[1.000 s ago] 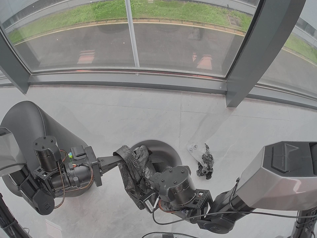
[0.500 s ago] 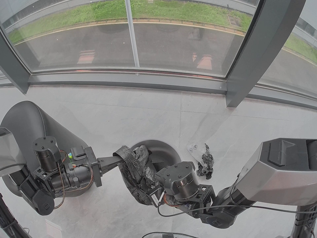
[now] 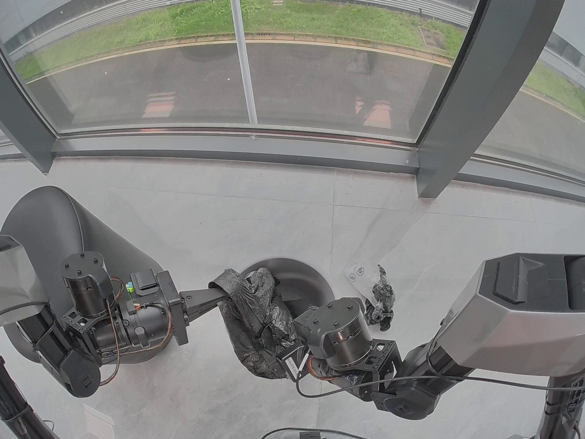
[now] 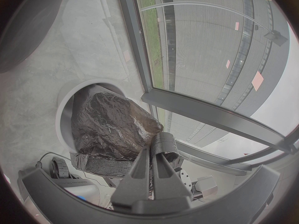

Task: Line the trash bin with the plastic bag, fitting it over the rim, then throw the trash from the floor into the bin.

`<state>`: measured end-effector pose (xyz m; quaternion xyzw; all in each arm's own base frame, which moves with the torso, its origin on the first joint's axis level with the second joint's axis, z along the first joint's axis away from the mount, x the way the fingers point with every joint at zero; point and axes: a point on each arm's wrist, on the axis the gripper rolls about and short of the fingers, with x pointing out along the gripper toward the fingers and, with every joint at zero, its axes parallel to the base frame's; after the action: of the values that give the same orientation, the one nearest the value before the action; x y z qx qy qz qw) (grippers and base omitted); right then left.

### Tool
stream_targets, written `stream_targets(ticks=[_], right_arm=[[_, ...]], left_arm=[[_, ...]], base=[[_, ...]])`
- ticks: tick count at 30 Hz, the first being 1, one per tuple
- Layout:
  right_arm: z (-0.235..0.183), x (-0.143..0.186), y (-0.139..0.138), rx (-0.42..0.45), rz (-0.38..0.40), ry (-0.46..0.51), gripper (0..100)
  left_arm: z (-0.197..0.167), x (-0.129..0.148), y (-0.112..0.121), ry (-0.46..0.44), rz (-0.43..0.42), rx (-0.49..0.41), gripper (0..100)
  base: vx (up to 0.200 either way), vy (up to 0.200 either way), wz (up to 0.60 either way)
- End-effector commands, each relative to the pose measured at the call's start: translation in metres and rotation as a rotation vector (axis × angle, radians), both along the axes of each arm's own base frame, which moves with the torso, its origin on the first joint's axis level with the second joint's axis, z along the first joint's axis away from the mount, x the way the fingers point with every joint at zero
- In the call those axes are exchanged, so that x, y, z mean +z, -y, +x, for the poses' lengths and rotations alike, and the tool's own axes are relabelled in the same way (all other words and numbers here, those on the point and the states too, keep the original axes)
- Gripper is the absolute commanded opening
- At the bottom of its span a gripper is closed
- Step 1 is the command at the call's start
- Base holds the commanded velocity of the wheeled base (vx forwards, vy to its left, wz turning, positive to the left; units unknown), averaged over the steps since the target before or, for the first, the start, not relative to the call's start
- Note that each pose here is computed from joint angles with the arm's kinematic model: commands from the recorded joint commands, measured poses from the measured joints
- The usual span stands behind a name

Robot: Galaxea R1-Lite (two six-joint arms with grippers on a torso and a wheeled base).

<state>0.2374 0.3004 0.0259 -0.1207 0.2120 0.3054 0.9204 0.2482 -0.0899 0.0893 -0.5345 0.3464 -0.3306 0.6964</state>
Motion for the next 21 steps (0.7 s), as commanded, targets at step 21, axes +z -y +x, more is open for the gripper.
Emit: stream_targets(ticks=[21], right_arm=[[-0.012, -0.020, -0.004, 0.003, -0.099, 0.006, 100]], left_arm=[[0.000, -0.001, 0.000, -0.005, 0.001, 0.001, 0]], base=[[0.000, 0.000, 0.00]])
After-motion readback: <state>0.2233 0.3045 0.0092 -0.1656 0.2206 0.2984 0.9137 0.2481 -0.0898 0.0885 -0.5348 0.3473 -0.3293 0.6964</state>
